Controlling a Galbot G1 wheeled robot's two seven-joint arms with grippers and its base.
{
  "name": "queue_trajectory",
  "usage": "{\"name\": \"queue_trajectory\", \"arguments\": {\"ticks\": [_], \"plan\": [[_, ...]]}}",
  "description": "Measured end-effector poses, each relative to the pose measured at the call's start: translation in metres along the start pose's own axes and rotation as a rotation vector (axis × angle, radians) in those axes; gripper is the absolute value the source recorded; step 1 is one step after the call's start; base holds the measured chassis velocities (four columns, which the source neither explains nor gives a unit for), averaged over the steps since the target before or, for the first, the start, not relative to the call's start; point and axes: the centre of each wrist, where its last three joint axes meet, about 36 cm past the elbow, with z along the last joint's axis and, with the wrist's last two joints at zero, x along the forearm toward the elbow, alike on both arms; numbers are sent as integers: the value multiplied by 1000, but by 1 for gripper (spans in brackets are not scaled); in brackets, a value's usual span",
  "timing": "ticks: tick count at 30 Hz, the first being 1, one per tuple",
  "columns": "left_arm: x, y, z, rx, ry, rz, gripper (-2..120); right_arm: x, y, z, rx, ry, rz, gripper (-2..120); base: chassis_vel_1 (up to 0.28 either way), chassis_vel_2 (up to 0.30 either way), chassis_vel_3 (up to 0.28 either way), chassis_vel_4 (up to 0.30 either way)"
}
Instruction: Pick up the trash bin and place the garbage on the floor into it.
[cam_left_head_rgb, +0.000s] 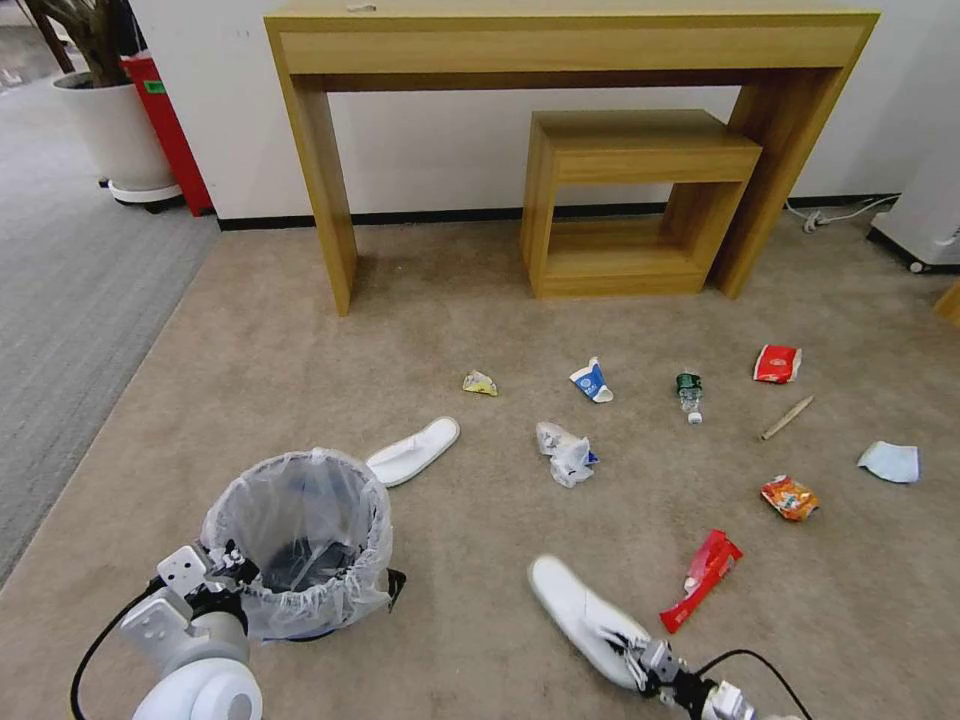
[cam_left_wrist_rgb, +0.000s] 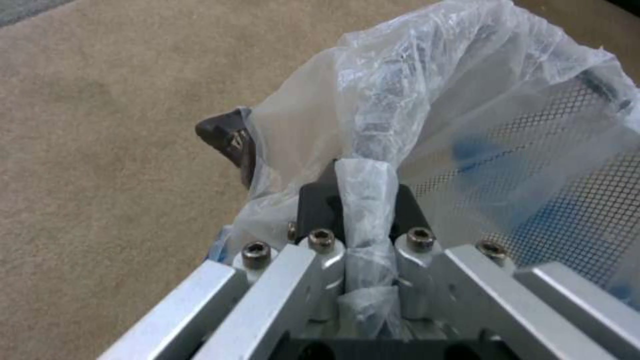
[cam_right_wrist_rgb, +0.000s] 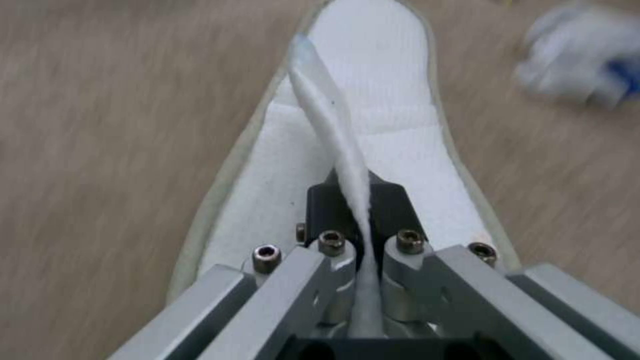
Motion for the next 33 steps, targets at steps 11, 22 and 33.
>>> {"name": "queue_trajectory", "arguments": {"ticks": [11,22,33], "plan": [[8,-8,3,-25,12,49,3,-42,-66,-122,93,-326,56,0,0,0,0,0],[17,-18,4,-45,18,97,3,-82,-67,-258,161,-605,-62,0,0,0,0,0],[28,-27,11,-79,27,144,3,-138,-55,-326,206,-769,-209,0,0,0,0,0]]}}
